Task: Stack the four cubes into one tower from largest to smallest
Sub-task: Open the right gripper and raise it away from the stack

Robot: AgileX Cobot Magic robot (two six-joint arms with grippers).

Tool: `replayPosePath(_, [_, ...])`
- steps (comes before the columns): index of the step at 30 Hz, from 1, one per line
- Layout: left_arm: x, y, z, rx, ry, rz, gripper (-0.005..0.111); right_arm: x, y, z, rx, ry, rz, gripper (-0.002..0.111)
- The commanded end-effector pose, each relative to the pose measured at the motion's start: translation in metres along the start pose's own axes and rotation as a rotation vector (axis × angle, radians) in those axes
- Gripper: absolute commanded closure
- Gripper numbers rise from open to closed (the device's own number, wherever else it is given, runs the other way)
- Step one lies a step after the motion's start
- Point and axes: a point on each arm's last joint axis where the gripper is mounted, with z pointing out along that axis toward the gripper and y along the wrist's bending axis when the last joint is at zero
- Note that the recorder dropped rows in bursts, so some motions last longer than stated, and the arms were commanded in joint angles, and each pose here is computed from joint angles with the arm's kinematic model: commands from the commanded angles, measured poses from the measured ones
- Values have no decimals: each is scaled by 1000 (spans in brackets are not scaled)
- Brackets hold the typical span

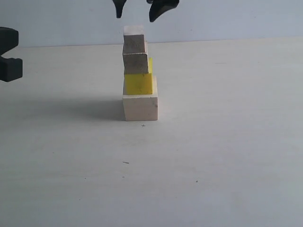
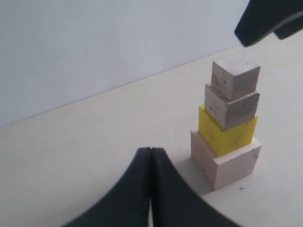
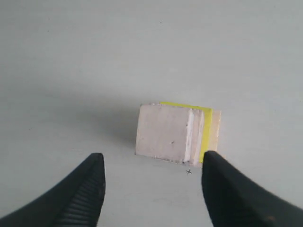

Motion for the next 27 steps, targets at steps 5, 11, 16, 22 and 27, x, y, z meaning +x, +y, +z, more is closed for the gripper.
replayPosePath(5, [-3,2,-4,-6,-13,-13,107,2,-6,-71,-39,-107,-222,79])
replayPosePath(11, [-2,3,-4,-17,-2,-13,107,20,-5,-93,-157,-71,-368,108])
replayPosePath(16, [0,4,-4,-37,18,-13,107,50,-18,-92,-175,21,-431,108])
replayPosePath(22, [2,6,-4,-54,38,-18,107,103,-55,-89,-193,-119,-433,108])
replayPosePath(27, [3,5,-4,-48,46,-46,107,184,-108,-83,-203,-186,-409,108])
